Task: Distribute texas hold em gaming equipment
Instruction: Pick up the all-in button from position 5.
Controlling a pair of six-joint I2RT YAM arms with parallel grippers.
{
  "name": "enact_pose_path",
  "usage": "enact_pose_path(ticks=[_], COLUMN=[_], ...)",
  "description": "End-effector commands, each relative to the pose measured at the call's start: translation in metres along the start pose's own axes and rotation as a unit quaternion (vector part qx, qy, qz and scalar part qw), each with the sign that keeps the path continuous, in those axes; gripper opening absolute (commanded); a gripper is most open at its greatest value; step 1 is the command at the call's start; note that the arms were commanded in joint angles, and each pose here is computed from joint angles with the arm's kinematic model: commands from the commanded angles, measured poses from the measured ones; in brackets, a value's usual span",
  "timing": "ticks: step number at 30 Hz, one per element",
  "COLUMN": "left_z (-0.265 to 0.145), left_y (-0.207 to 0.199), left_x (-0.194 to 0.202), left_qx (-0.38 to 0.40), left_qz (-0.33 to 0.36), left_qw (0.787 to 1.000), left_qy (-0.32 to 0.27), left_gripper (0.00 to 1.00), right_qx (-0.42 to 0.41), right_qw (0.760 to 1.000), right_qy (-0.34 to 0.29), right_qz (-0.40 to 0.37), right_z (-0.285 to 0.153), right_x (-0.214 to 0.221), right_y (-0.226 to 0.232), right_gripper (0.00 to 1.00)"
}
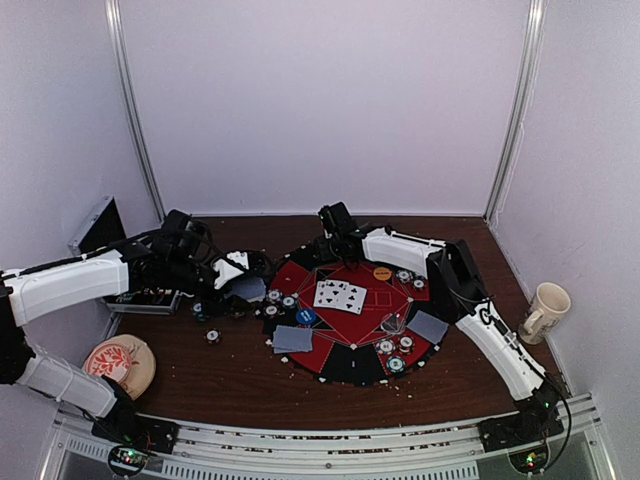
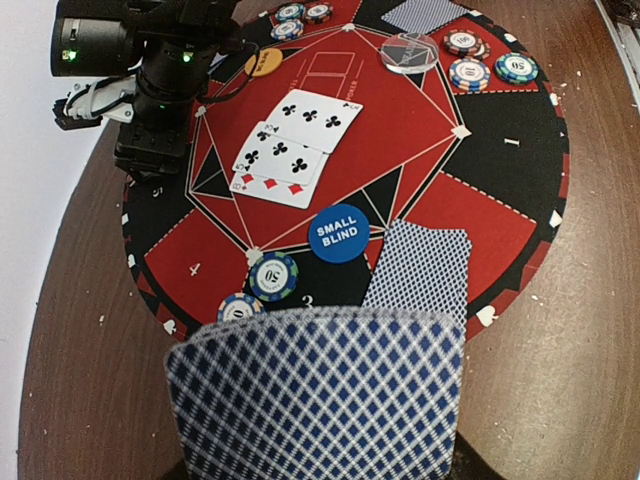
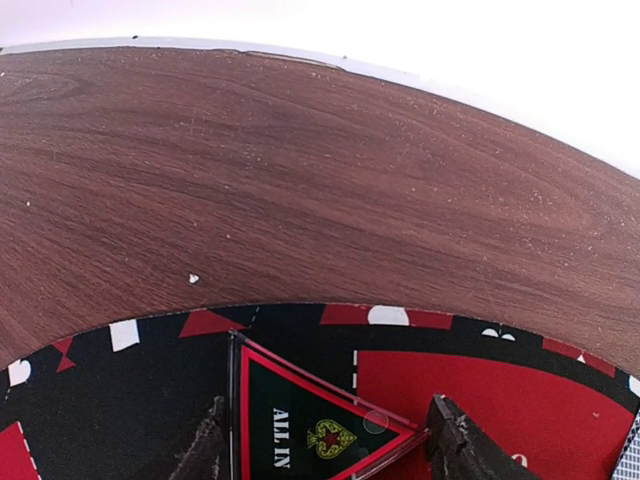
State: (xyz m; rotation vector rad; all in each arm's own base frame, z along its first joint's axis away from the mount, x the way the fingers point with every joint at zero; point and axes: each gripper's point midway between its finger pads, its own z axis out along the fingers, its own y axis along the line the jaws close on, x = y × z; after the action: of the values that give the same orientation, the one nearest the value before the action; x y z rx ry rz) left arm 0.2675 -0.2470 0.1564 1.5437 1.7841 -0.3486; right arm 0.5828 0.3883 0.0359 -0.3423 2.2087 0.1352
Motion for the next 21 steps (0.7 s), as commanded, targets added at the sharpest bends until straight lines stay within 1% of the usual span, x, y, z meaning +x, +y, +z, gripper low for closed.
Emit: enact_pose_path(ticks=[1,10,15,18,21], left_z=[-0.006,-0.005,-0.005,-0.005,-0.006], left_y=[0.008,0.008,0.008,0.008,0.007], left_x=[-0.010,-0.009,-0.009,-0.009,-0.010], left_qx=[-0.015,-0.014,-0.014,-0.014,-0.014], left_qz=[0.005,0.004,0.004,0.004,0.004], left_qw=[1.000,1.000,1.000,1.000,1.000], left_qy=[-0.023,-0.022,-0.022,-0.021,-0.023], left_gripper=[0.54,0.54,0.54,0.54,0.54], right_qx=[0.014,0.000,-0.027,-0.056,-0.081], right_qw=[0.999,0.999,1.000,0.998,0.996], right_qy=[0.017,0.006,-0.005,-0.017,-0.016], right_qz=[-0.028,-0.031,-0.007,0.008,0.017], right_z=[-0.009,-0.024,-0.040,-0.055,-0.063], right_x=[0.009,0.000,-0.008,-0.019,-0.021], right_y=[0.001,0.008,0.013,0.020,0.027], right_gripper=[0.61,0.58,0.58,0.58,0.58])
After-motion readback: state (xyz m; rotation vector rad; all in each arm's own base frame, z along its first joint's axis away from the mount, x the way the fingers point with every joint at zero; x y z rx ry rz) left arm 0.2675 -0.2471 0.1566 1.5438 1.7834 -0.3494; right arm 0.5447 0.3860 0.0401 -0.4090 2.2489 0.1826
